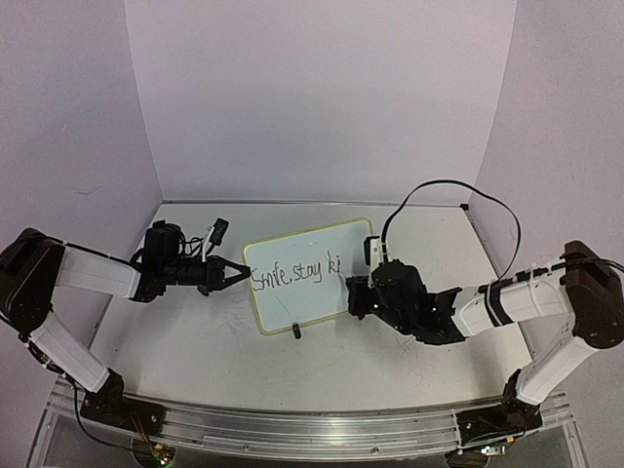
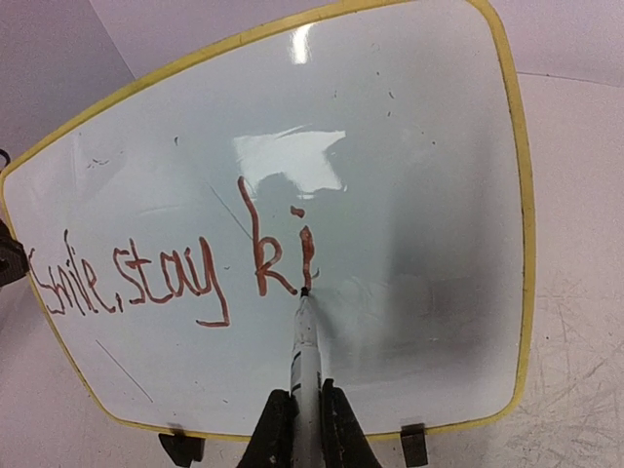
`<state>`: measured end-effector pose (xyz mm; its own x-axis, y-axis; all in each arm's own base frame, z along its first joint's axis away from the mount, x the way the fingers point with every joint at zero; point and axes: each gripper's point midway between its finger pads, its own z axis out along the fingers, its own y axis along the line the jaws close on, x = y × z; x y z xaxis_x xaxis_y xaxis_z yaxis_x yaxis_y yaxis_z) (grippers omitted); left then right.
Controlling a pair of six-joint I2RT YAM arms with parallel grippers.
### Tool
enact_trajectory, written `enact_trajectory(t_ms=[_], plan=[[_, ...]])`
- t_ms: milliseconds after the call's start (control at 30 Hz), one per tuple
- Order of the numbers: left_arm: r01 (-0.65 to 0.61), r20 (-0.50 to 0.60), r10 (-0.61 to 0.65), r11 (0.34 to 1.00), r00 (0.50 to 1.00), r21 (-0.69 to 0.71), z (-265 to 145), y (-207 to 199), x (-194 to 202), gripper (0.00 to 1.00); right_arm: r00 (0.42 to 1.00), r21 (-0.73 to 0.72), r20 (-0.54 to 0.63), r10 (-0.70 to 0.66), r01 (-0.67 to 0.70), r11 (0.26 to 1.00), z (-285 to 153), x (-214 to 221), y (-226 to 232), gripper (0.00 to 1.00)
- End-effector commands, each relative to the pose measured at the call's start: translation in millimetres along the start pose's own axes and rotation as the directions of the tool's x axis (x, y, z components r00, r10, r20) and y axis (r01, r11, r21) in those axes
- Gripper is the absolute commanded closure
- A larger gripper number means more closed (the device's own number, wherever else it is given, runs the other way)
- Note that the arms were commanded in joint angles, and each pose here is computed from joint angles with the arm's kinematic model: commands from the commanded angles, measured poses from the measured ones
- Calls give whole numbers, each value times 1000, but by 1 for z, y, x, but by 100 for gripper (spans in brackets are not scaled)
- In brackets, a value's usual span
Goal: Write a sentence on the whiteboard
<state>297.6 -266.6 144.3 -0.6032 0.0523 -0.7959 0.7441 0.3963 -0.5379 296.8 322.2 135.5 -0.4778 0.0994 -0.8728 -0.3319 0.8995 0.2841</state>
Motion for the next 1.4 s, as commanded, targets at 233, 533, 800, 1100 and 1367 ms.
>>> enact_trajectory(t_ms=[233, 533, 800, 1100, 1367], plan=[[-5, -7, 5, 1000, 1000, -6, -1, -3, -4, 100, 995, -3, 96, 9, -9, 1000, -8, -35, -1, 100], [-5, -6, 5, 1000, 1000, -7, -1, -3, -5, 100, 995, 18, 94, 11, -12, 1000, -1, -37, -6, 100], [-6, -8, 6, 1000, 1000, -8, -1, -2, -4, 100, 995, -5, 104, -8, 8, 1000, 1, -41, 0, 100], [-4, -11, 4, 1000, 1000, -7, 0, -2, -3, 100, 994, 5, 108, -9, 9, 1000, 5, -42, 1, 100], [-4, -12, 4, 1000, 1000, -8, -1, -1, -2, 100, 996, 31, 88, -14, 11, 999, 9, -34, -5, 100]])
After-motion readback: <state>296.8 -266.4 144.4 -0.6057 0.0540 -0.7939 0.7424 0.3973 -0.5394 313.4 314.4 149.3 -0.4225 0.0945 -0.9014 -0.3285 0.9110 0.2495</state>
